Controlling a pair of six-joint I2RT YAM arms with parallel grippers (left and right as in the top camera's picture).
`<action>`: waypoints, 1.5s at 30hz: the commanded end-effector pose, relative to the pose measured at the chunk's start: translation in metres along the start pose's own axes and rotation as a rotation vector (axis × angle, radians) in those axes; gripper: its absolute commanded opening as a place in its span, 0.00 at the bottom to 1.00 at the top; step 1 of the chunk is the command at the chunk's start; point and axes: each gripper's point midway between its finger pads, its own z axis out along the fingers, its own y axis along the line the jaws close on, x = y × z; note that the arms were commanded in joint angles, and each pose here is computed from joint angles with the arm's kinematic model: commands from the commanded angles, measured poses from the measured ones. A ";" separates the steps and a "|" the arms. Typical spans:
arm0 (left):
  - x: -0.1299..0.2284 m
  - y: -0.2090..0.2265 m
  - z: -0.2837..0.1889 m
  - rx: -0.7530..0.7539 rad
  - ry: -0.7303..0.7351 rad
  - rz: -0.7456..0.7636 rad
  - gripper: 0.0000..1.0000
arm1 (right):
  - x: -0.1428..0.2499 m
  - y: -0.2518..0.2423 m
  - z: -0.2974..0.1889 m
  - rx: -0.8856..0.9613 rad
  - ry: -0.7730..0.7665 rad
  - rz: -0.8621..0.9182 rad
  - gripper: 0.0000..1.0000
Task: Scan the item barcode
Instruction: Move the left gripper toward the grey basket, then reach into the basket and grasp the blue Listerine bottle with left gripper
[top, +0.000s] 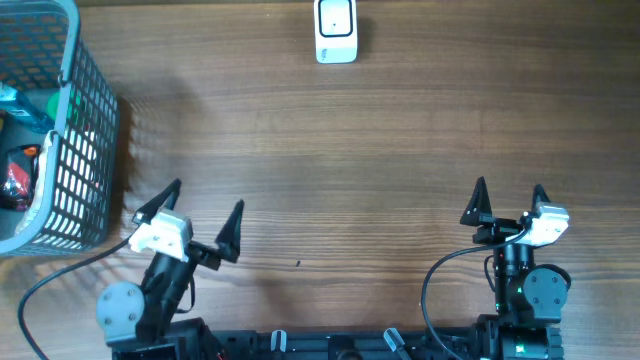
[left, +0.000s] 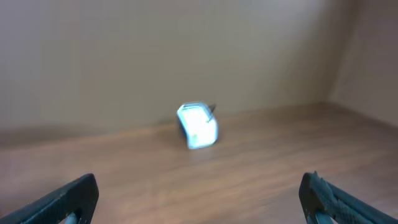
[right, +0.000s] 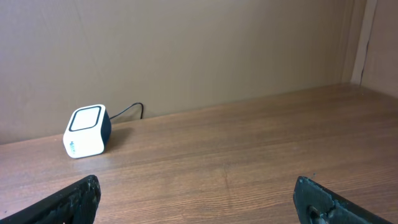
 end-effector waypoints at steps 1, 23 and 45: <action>-0.031 -0.032 -0.005 0.175 -0.075 -0.143 1.00 | 0.000 0.004 0.000 -0.020 -0.002 -0.019 1.00; -0.141 0.090 0.071 -0.333 0.297 -0.446 1.00 | 0.000 0.004 0.000 -0.020 -0.002 -0.019 1.00; -0.145 0.318 -0.004 -1.202 0.270 -0.778 1.00 | 0.000 0.004 0.000 -0.020 -0.002 -0.019 1.00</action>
